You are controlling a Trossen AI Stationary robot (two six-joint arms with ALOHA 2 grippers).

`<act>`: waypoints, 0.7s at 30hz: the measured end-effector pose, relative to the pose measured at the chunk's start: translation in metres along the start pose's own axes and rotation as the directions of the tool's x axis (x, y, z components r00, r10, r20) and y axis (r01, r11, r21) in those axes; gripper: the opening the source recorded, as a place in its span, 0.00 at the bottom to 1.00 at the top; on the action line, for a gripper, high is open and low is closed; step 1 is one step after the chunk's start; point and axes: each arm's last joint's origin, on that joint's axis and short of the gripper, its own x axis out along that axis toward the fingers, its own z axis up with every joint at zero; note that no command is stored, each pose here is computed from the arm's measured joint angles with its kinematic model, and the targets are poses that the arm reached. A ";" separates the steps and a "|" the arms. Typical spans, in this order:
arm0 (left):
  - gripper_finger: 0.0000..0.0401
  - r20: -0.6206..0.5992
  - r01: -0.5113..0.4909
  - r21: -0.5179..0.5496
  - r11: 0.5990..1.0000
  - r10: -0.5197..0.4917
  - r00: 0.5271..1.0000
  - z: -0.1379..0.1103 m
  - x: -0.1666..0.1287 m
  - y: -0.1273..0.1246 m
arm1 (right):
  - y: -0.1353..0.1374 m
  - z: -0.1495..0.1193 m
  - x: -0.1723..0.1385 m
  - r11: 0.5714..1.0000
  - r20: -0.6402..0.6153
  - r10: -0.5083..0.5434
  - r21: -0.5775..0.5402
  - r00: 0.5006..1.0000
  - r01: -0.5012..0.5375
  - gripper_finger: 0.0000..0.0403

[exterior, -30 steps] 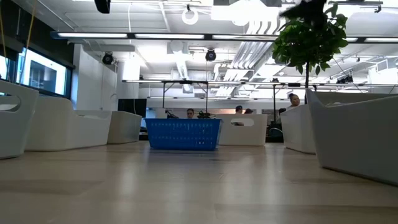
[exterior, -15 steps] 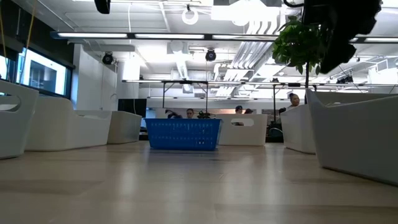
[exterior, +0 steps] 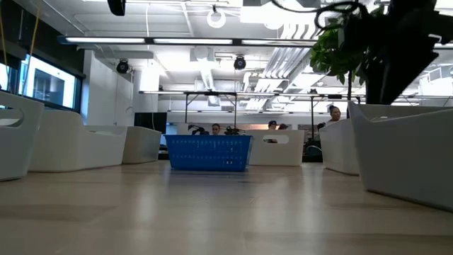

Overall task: Stack baskets by color
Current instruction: Stack the bottom right white bin on the top white bin

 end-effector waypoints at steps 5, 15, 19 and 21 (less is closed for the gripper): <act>0.62 0.000 0.000 0.015 1.000 0.000 1.000 0.000 0.000 0.000 | 0.004 0.003 0.017 1.000 -0.074 -0.012 -0.008 0.997 0.011 0.60; 0.62 0.000 0.000 0.017 1.000 0.000 1.000 0.000 0.000 0.000 | 0.008 0.008 0.037 0.998 -0.119 -0.036 0.040 0.992 0.041 0.57; 0.62 0.000 0.000 0.017 1.000 0.000 1.000 0.000 0.000 0.000 | 0.009 0.009 0.038 0.997 -0.099 -0.035 0.062 0.994 0.041 0.47; 0.62 0.000 0.000 0.016 1.000 0.000 1.000 0.000 0.000 0.000 | 0.009 0.010 0.038 0.997 -0.090 -0.033 0.062 0.995 0.038 0.39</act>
